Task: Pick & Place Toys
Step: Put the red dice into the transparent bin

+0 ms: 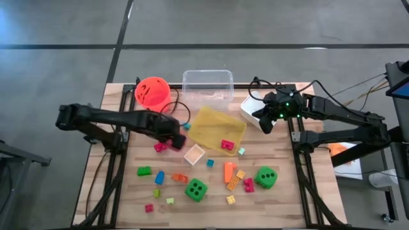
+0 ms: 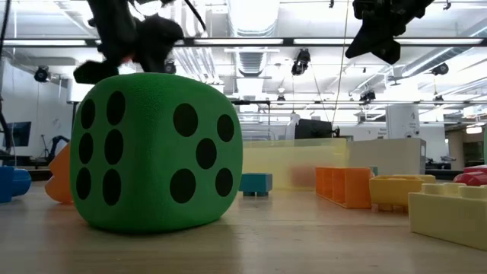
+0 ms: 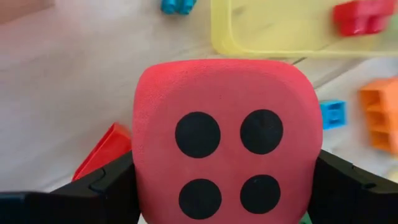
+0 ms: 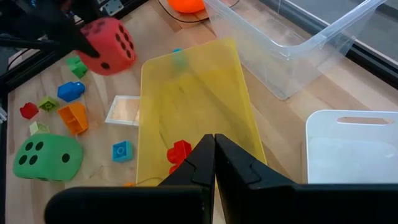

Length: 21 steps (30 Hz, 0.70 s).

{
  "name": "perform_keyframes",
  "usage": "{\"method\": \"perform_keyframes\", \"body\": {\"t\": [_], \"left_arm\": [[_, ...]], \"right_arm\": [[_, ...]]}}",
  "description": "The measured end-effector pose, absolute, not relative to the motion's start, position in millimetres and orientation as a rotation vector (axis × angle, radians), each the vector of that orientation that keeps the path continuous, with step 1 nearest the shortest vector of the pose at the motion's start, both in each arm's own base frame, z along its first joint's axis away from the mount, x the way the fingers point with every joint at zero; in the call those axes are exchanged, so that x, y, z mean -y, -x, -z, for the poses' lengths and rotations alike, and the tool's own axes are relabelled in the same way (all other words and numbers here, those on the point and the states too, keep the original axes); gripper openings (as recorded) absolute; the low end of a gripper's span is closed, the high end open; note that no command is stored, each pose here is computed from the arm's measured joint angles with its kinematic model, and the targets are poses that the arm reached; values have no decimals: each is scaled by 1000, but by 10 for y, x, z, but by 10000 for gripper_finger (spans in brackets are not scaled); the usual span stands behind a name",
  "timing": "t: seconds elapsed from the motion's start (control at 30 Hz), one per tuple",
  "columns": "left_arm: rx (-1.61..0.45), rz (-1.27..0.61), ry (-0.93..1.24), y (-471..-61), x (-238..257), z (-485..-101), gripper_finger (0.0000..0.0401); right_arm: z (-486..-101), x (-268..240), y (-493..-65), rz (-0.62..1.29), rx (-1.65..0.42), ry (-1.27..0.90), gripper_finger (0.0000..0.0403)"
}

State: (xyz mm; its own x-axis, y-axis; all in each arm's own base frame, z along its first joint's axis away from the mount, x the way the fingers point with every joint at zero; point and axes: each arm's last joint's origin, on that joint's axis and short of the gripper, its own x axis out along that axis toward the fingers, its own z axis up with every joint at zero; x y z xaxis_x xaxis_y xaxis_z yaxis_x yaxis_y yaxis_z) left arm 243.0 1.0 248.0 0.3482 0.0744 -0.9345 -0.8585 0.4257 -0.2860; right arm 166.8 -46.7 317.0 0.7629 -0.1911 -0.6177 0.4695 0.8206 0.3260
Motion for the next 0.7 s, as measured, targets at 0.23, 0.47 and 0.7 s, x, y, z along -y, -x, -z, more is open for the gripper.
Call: {"method": "perform_keyframes", "body": {"t": [0.23, 0.47, 0.7], "left_arm": [[-789, -779, 961, -2221, -159, -2864, 328], [-658, -789, 865, -2292, -514, -3304, 326], [-672, -834, 778, -2410, -911, -3623, 324]], "right_arm": [[-3169, 467, -1668, 375, -603, -491, 8], [-3170, 467, -1668, 375, -603, -491, 8], [-3169, 467, -1668, 375, -604, -491, 8]]}}
